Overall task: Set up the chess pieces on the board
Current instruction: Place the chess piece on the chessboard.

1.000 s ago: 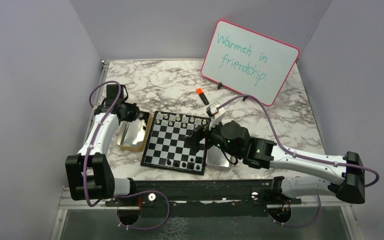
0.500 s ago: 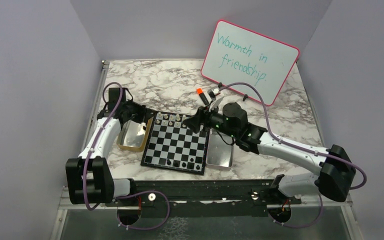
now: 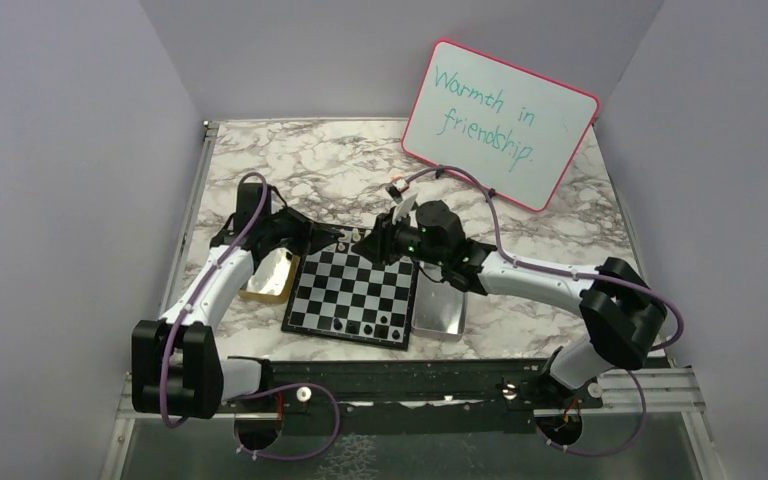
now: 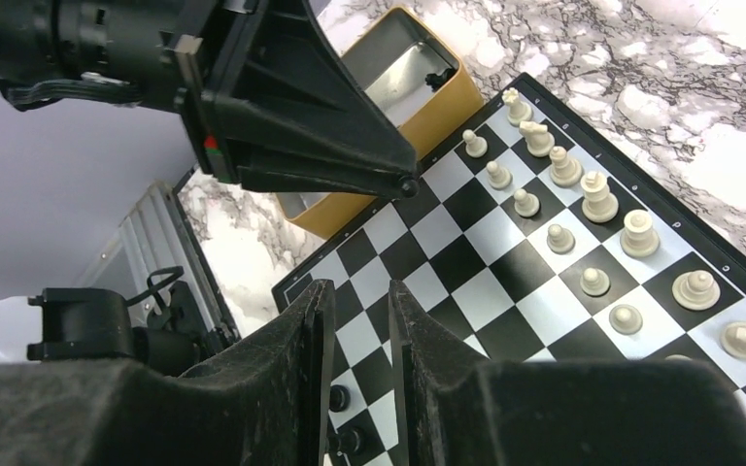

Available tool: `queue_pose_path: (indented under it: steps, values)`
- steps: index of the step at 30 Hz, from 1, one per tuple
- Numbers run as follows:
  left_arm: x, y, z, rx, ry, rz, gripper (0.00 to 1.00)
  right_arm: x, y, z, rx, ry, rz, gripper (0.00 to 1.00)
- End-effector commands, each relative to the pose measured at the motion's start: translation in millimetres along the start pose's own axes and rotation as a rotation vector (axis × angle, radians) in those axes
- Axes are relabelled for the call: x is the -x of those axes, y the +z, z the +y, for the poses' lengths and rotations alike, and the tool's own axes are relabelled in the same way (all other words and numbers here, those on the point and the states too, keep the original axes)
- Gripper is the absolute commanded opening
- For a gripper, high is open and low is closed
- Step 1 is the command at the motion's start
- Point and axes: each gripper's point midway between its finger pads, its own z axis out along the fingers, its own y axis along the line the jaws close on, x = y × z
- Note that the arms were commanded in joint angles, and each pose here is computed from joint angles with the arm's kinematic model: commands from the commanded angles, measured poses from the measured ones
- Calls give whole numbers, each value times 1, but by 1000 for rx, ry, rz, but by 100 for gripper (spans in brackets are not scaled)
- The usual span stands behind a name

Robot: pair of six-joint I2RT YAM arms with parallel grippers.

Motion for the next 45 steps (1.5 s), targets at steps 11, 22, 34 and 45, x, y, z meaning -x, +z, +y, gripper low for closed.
queue_pose_path:
  steps: [11,22,34,45]
  values:
    - [-29,-11,6,-64,-8,68,6,13,28,9,86,-72,-27,34]
    - [-35,-19,0,-91,-10,71,6,2,37,6,97,-69,0,34]
    - [-37,-27,-7,-114,-8,52,6,6,38,5,102,-117,-23,32]
    - [-37,-24,-3,-83,-15,50,5,15,36,5,105,-225,-53,32]
